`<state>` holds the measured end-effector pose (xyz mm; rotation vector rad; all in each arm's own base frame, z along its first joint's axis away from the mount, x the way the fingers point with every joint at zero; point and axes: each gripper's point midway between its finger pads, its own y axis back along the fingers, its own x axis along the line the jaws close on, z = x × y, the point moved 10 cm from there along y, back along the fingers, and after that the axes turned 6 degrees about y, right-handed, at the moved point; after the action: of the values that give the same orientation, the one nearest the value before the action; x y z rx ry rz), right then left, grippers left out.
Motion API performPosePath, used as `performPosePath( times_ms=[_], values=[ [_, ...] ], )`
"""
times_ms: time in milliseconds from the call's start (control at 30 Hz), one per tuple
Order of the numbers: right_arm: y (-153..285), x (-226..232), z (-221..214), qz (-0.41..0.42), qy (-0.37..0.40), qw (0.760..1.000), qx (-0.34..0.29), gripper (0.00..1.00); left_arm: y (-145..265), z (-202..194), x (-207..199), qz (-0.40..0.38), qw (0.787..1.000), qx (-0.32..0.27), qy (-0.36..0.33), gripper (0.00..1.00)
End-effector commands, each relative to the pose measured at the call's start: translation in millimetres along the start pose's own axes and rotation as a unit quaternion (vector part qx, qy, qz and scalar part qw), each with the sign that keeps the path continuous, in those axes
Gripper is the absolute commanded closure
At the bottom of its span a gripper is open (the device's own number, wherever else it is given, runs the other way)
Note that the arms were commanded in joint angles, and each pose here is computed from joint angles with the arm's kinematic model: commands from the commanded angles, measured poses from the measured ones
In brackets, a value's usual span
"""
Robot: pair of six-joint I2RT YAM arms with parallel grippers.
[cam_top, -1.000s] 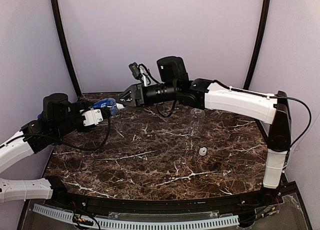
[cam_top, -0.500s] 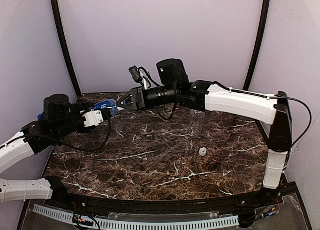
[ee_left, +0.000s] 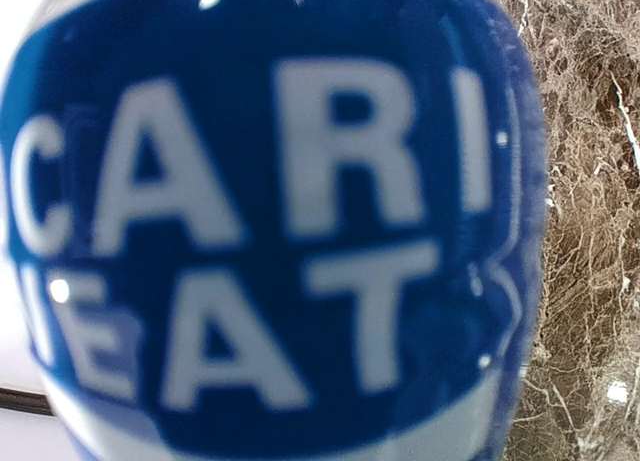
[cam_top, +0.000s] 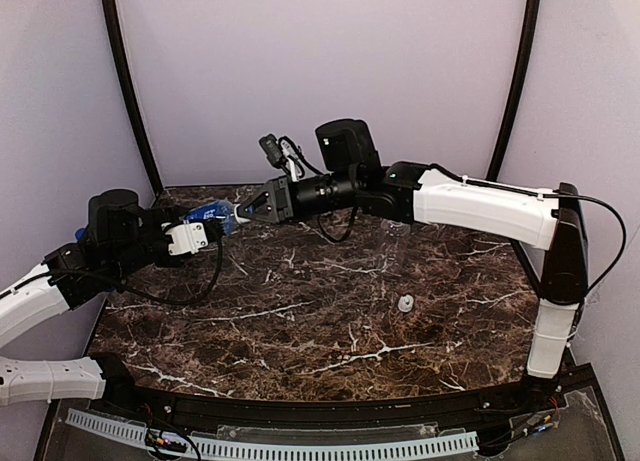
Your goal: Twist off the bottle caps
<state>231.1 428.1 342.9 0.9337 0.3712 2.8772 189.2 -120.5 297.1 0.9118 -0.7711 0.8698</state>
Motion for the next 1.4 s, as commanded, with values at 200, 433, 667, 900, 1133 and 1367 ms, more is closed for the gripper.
performPosePath(
  times_ms=[200, 433, 667, 900, 1133, 1367],
  values=[
    [2, 26, 7, 0.053, 0.095, 0.994, 0.017, 1.00, 10, 10, 5, -0.041, 0.997, -0.038, 0.052, 0.55],
    [9, 86, -26, 0.047, 0.399, 0.915, 0.032, 1.00, 41, 22, -17, -0.291, 0.945, -0.094, 0.118, 0.55],
    [11, 109, -60, -0.023, 0.601, 0.795, 0.079, 1.00, 59, 27, -21, -0.384, 0.908, -0.114, 0.120, 0.55],
    [7, 114, -96, -0.092, 0.805, 0.568, 0.145, 1.00, 60, 26, -24, -0.402, 0.902, -0.113, 0.110, 0.55],
    [7, 115, -91, -0.144, 0.865, 0.464, 0.130, 1.00, 62, 24, -27, -0.407, 0.900, -0.111, 0.111, 0.55],
    [26, 129, -72, -0.210, 0.809, 0.549, -0.012, 0.06, 56, 24, -21, -0.358, 0.921, -0.100, 0.121, 0.55]
  ],
)
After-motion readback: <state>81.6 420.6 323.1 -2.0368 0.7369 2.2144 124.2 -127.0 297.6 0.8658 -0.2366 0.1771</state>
